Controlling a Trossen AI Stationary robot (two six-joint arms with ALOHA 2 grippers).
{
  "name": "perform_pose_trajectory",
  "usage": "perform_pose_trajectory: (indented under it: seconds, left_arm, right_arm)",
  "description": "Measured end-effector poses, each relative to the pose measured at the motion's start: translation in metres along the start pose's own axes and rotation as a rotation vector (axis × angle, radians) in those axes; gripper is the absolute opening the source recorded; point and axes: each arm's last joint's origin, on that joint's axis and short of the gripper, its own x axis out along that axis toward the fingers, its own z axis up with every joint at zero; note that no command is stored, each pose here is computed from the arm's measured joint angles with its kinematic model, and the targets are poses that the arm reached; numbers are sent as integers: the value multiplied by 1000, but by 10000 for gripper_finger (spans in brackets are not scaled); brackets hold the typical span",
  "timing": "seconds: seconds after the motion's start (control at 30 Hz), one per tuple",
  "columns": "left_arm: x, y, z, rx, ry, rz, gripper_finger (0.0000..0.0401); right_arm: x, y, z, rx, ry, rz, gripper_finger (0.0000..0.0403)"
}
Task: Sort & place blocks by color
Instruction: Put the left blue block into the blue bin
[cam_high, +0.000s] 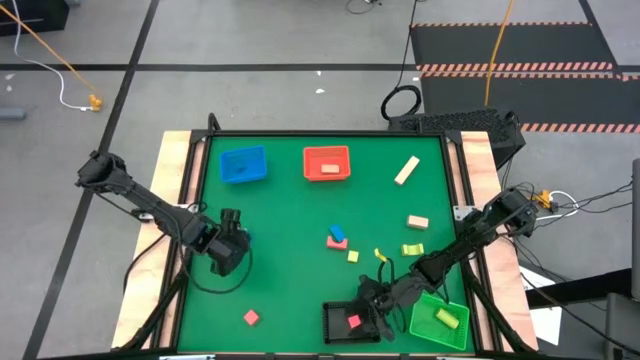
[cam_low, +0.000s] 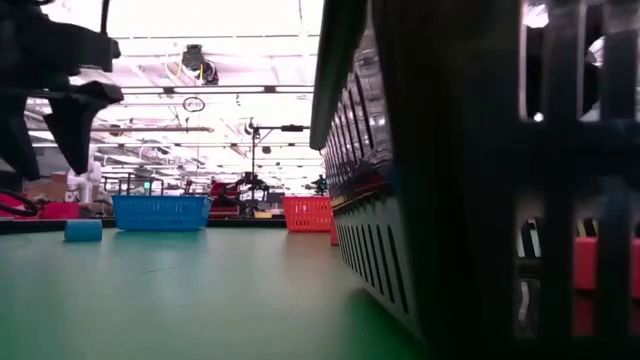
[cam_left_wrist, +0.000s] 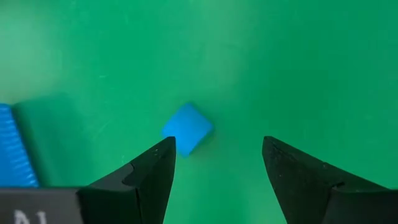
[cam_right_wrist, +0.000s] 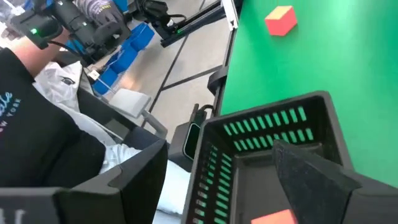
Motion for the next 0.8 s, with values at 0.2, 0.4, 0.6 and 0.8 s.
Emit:
perform_pose_trajectory:
  seconds: [0.2,0.4,0.6,0.8]
  left_arm:
    - [4,15,5,-80,10,-1,241]
    - [19,29,12,-567,52,41,241]
    - [39,34,15,-980,167,57,241]
    - [60,28,18,-960,254,102,241]
  right_arm:
    - [0,-4,3,-24,-8,-11,281]
    - [0,-5,3,-20,-6,-16,281]
    - [0,-9,-1,-25,37,-53,281]
    - [0,-12,-4,-27,73,-80,281]
